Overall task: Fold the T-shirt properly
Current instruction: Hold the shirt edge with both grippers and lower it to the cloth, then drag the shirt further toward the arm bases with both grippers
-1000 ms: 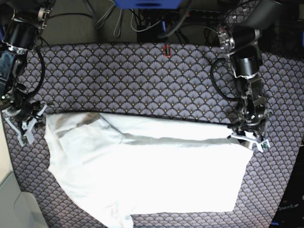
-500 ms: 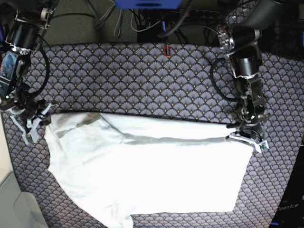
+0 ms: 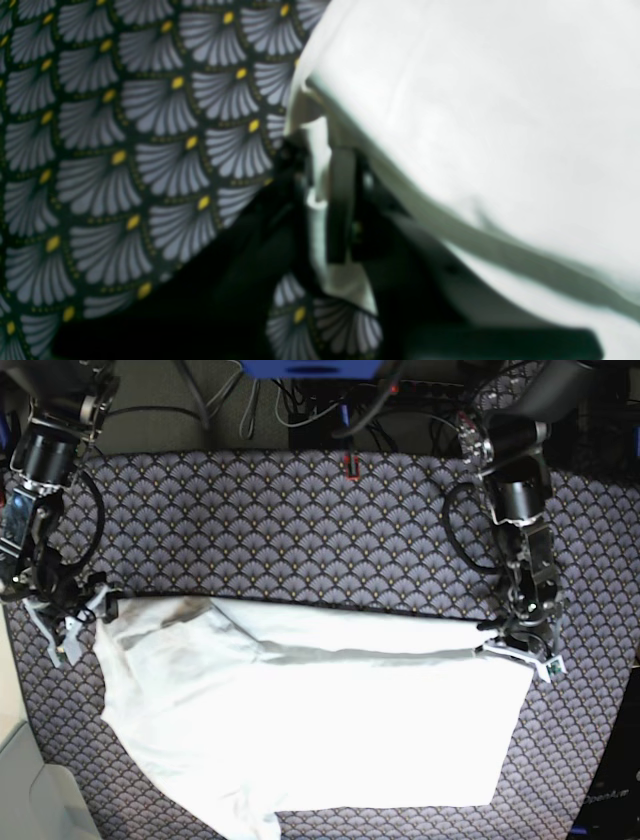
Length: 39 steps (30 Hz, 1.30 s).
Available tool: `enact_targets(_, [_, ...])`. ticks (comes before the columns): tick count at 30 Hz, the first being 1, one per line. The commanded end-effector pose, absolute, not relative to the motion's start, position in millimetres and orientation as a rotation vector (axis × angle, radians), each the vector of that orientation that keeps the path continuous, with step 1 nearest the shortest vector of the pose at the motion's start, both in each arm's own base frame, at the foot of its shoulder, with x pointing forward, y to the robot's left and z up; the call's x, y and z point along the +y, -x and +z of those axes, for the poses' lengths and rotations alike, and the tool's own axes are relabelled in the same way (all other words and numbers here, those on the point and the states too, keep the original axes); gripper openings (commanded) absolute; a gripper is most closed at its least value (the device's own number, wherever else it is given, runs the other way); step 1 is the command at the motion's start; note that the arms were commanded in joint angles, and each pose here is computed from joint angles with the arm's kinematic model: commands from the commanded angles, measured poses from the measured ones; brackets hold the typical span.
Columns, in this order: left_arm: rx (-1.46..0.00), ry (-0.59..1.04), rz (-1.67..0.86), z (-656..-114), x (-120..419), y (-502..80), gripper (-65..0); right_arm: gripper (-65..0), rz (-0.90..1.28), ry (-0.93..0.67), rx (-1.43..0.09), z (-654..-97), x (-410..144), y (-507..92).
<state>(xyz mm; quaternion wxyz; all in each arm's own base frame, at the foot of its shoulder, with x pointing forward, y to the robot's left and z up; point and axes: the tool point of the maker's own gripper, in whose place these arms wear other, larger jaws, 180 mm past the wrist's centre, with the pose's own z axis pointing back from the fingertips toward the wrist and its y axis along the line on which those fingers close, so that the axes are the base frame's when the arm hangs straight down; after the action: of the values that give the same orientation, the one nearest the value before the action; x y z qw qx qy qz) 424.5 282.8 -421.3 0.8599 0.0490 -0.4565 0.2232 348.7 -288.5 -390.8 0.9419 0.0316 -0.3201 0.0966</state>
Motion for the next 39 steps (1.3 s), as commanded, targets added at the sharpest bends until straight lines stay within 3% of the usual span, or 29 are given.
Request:
enact_targets(1, [-1.007, -0.122, 0.469, -403, 291, -436, -62.4, -31.9, 0.204, -0.052, -0.724, -370, -294, -364])
enact_targets(20, [-1.006, -0.117, 0.47, -404, 288, -436, -62.4, -32.5, 0.187, -0.152, -0.702, -401, -273, -373])
enact_targets(23, [-1.005, -0.116, 0.47, -404, 287, -436, -62.4, -39.4, 0.182, -0.155, -0.699, -403, -274, -372])
enact_targets(27, [-0.935, -0.09, 0.469, -413, 282, -431, -64.7, -62.7, 0.183, -0.15, -0.692, -403, -277, -371])
enact_targets(28, [-0.925, -0.088, 0.468, -410, 283, -431, -64.7, -65.0, 0.183, -0.149, -0.688, -404, -277, -369])
enact_targets(39, [-0.886, -0.116, 0.448, -382, 291, -405, -64.4, -65.0, 0.284, -0.038, -0.682, -391, -285, -330])
